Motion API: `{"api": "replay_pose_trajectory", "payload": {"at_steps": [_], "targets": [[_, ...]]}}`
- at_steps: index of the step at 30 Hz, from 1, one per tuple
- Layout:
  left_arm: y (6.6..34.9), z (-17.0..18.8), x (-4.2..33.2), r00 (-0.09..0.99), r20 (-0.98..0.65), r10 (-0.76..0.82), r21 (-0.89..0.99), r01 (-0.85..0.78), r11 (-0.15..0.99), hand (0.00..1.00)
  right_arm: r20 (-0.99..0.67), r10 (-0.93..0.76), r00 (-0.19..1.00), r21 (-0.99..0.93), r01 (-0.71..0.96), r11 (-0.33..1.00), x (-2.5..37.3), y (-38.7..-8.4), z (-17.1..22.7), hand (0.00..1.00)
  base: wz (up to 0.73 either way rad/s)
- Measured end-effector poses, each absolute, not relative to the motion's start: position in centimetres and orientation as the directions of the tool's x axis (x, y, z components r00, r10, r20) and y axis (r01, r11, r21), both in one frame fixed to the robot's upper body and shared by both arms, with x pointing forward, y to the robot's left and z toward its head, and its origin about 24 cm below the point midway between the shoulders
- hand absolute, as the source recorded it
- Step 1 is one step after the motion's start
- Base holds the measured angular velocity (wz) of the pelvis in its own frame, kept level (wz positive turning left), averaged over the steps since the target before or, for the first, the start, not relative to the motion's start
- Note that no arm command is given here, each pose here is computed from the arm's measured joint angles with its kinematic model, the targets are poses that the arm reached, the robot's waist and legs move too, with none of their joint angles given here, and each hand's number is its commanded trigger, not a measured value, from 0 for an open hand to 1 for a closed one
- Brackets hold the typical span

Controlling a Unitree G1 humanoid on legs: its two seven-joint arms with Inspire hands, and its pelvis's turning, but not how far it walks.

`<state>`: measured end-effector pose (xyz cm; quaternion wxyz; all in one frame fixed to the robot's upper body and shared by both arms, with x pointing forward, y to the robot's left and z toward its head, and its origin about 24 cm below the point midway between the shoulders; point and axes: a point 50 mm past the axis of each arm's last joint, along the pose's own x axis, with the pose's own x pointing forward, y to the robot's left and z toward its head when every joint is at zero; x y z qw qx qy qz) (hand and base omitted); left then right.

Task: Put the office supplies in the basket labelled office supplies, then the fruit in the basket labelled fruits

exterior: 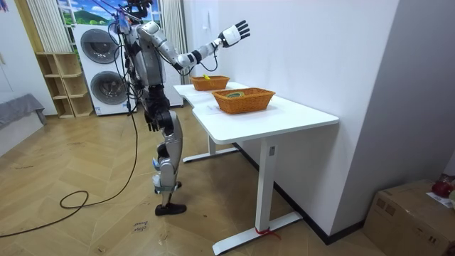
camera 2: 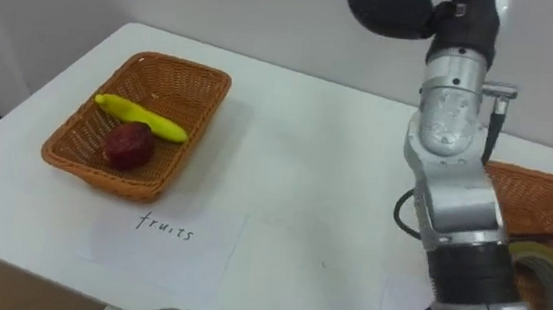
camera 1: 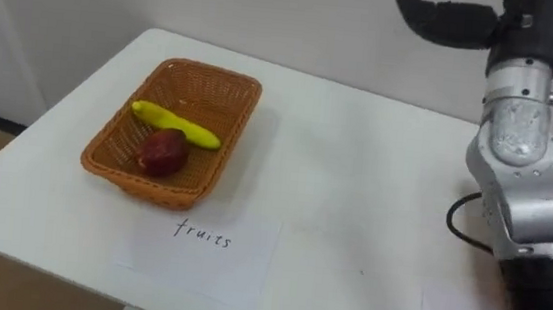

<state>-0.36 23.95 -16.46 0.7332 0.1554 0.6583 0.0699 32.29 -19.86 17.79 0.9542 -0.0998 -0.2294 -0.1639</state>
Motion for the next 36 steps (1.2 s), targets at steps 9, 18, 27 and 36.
{"api": "replay_pose_trajectory", "payload": {"at_steps": [9, 18, 27, 36], "targets": [[24.1, -16.5, 0.0, 0.146, -0.941, 0.306, 0.323, 0.111, 0.94, 0.0, 0.506, -0.371, 0.779, -0.058, 0.46, 0.886, 30.0, -23.4, 18.2, 0.0, -0.18], [25.0, -16.3, -0.2, 0.14, -0.934, 0.327, 0.341, 0.081, 0.937, 0.0, 0.608, -0.465, 0.644, -0.031, 0.605, 0.796, 27.0, -26.7, 20.0, 0.0, -0.19], [25.4, -16.3, -0.7, 0.138, -0.93, 0.34, 0.353, 0.086, 0.932, 0.0, 0.539, -0.559, 0.63, 0.034, 0.647, 0.761, 25.2, -29.5, 18.6, 0.0, -0.09], [25.8, -16.1, -2.0, 0.102, -0.922, 0.372, 0.379, 0.049, 0.924, 0.0, 0.357, -0.79, 0.498, 0.223, 0.776, 0.59, 20.9, -34.3, 15.7, 0.0, -0.09]]}}
